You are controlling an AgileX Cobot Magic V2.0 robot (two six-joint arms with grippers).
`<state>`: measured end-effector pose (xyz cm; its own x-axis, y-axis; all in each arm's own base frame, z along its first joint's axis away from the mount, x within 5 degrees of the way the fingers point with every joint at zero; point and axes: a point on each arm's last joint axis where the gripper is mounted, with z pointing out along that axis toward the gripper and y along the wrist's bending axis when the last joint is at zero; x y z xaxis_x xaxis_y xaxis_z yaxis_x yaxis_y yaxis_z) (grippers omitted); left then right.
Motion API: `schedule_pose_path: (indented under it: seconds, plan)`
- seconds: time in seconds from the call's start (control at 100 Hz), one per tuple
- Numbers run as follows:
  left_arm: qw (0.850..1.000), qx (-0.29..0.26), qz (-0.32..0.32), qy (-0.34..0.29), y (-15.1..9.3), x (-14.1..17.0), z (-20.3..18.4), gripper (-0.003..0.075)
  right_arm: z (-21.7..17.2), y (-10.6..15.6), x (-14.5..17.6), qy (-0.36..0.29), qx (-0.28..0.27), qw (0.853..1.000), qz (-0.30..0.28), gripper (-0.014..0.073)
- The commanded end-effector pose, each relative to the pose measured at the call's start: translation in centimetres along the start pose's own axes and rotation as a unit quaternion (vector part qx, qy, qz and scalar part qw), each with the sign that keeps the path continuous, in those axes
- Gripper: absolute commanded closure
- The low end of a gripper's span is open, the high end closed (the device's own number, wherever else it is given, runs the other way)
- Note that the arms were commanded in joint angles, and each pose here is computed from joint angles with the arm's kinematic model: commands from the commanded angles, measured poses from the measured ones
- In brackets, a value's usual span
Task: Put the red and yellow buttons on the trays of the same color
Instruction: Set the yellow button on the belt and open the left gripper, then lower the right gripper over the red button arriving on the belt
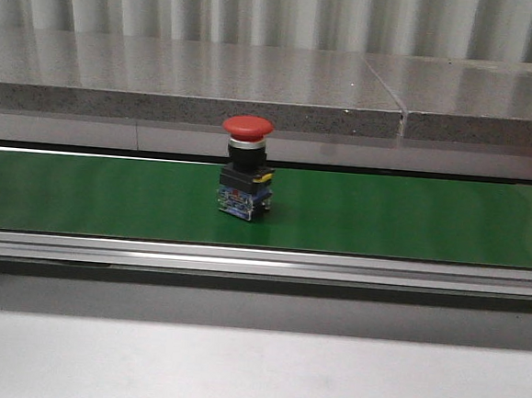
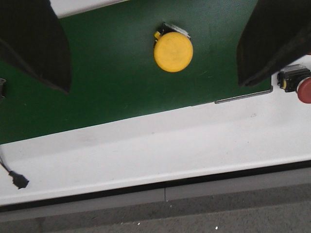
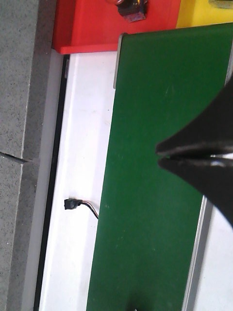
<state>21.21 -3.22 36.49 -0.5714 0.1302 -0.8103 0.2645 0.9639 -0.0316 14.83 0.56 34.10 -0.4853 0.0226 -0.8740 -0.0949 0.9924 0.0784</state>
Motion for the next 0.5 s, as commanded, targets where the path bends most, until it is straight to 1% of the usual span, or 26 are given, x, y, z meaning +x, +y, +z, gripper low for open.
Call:
schedule_pose_path:
  seconds: [0.0,0.11,0.23,0.35,0.47,0.49]
  plan:
    - [0.997,0.006,0.006,-0.082,-1.1,0.1,-2.8,0.0093,-0.7,0.0,-1.4,-0.051,0.007,0.999,-0.004,0.0662]
    - [0.995,0.014,0.007,-0.103,-1.8,2.7,-4.3,0.0163,-0.7,0.0,-1.4,-0.051,0.007,0.999,-0.004,0.0662]
    - [0.991,0.012,0.007,-0.136,-2.2,5.5,-6.2,0.0288,-0.7,0.0,-1.4,-0.051,0.007,0.999,-0.004,0.0662]
    - [0.988,0.017,0.003,-0.155,-2.6,8.0,-7.4,0.0444,-0.7,0.0,-1.4,-0.051,0.007,0.999,-0.004,0.0662]
    - [0.986,0.019,0.002,-0.168,-2.8,10.0,-8.0,0.0634,-0.7,0.0,-1.4,-0.051,0.007,0.999,-0.004,0.0662]
    - [0.985,0.019,0.003,-0.17,-2.8,10.2,-8.1,0.0654,-0.7,0.0,-1.4,-0.051,0.007,0.999,-0.004,0.0662]
